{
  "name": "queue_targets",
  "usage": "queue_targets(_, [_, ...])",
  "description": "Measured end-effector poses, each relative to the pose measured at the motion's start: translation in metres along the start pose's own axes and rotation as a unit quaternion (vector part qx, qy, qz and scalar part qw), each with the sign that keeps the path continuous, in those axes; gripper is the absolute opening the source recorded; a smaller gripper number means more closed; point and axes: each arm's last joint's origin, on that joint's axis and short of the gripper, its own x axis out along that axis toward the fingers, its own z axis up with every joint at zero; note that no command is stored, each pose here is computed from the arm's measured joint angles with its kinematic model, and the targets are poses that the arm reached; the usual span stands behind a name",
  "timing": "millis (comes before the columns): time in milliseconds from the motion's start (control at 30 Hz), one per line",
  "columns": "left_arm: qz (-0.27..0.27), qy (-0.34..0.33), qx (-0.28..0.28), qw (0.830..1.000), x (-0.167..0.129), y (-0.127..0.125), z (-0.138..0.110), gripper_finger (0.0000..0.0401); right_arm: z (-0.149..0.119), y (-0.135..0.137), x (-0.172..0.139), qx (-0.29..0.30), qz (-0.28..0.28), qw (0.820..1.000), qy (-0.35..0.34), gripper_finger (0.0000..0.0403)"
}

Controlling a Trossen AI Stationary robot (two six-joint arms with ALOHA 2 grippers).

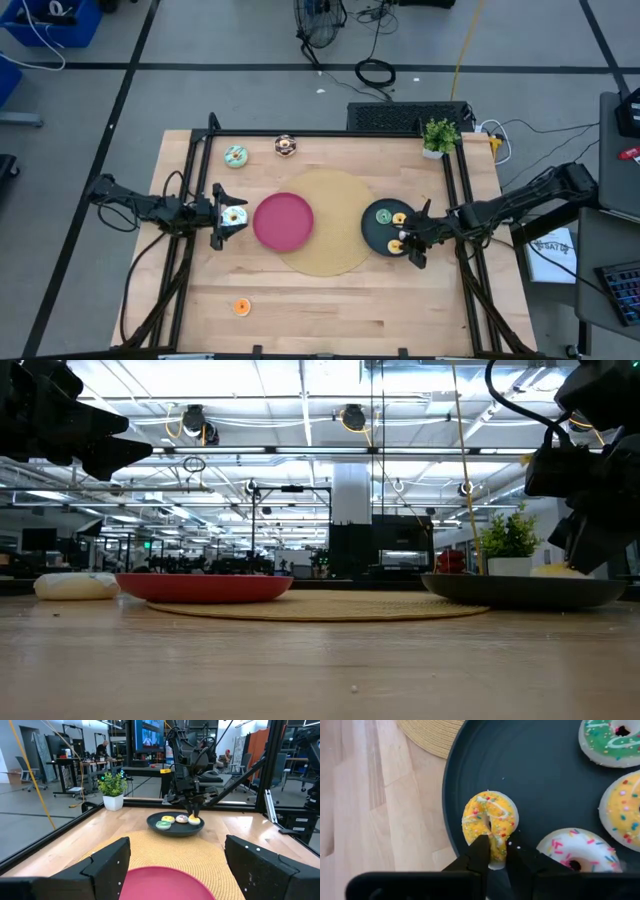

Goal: Pick & Place donuts
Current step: Put the small yellow donut on the black plate, then put the small orange donut on the black plate

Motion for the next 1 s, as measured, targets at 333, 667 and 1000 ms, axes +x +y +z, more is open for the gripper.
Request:
queue_targets(333, [0.0, 0.0, 0.0, 1.0, 0.0, 0.0, 0.0, 0.0319, 0.0, 0.0, 0.0, 0.0, -0.001, 1.0, -0.001, 0.0167])
queue_targets(667, [0.0, 0.0, 0.0, 1.0, 0.0, 0.0, 0.0, 0.0319, 0.002, 0.0, -0.001, 0.004, 0.001, 1.0, -0.01, 0.0198])
queue_targets(1000, [0.0, 0.0, 0.0, 1.0, 0.0, 0.0, 0.0, 0.0319, 0.011, -0.009, -0.005, 0.02, -0.048, 0.996, -0.069, 0.0193])
